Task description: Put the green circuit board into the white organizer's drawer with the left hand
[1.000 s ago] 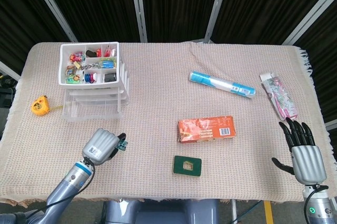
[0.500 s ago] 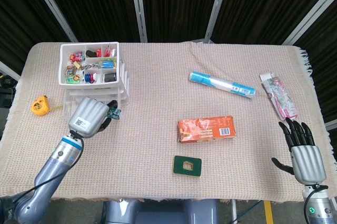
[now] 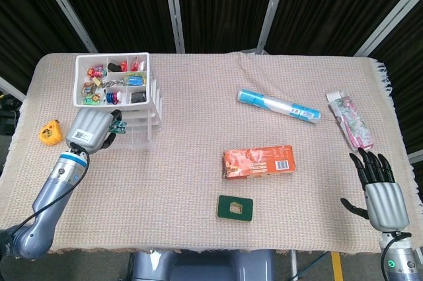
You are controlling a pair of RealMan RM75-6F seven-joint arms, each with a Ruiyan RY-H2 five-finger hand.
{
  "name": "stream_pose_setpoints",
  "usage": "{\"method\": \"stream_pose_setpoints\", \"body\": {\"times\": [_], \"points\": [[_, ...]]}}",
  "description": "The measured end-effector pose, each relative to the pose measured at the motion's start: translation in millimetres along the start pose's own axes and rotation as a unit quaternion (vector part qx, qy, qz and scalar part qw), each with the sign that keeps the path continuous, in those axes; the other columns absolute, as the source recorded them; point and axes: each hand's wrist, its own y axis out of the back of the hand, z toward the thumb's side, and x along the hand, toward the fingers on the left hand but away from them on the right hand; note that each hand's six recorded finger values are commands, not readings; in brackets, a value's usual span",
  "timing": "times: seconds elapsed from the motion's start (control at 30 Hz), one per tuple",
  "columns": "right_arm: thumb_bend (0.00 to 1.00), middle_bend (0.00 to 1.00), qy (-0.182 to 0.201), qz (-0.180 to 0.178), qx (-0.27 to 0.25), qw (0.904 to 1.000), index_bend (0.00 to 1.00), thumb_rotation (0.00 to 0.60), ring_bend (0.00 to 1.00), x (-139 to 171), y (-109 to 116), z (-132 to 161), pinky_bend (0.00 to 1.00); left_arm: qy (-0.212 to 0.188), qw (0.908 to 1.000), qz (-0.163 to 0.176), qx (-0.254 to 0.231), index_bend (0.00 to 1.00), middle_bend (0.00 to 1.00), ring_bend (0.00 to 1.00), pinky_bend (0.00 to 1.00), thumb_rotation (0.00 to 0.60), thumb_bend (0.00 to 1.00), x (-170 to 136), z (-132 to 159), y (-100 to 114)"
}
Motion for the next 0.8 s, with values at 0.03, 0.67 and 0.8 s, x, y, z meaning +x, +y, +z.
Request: {"method": "stream_pose_setpoints", "body": {"times": [0.03, 0.67, 0.8], "points": [[0.0, 0.0, 0.0, 0.0, 0.0, 1.0, 0.07, 0.6, 0.0, 0.0, 0.1, 0.0, 0.0, 0.003, 1.0, -0.005, 0.001, 0.61, 1.0, 0.97, 0.78, 0.6, 0.5, 0.8, -1.8, -3.0], [0.0, 0.0, -0.001, 0.0, -0.003, 1.0, 0.07, 0.6, 0.0, 0.3, 0.1, -0.1, 0.0, 0.019, 0.9983, -0.042, 0.036, 0.47, 1.0, 0.96, 0.78, 0.6, 0.25, 5.4, -9.4, -31.4], [0.0, 0.0, -0.001, 0.0, -0.003, 1.0, 0.07, 0.6, 0.0, 0.3, 0.3, 0.0, 0.0, 0.023, 0.9987, -0.033, 0.032, 0.45, 1.0, 0.96, 0.78, 0.6, 0.24, 6.0, -11.6, -26.8]]}}
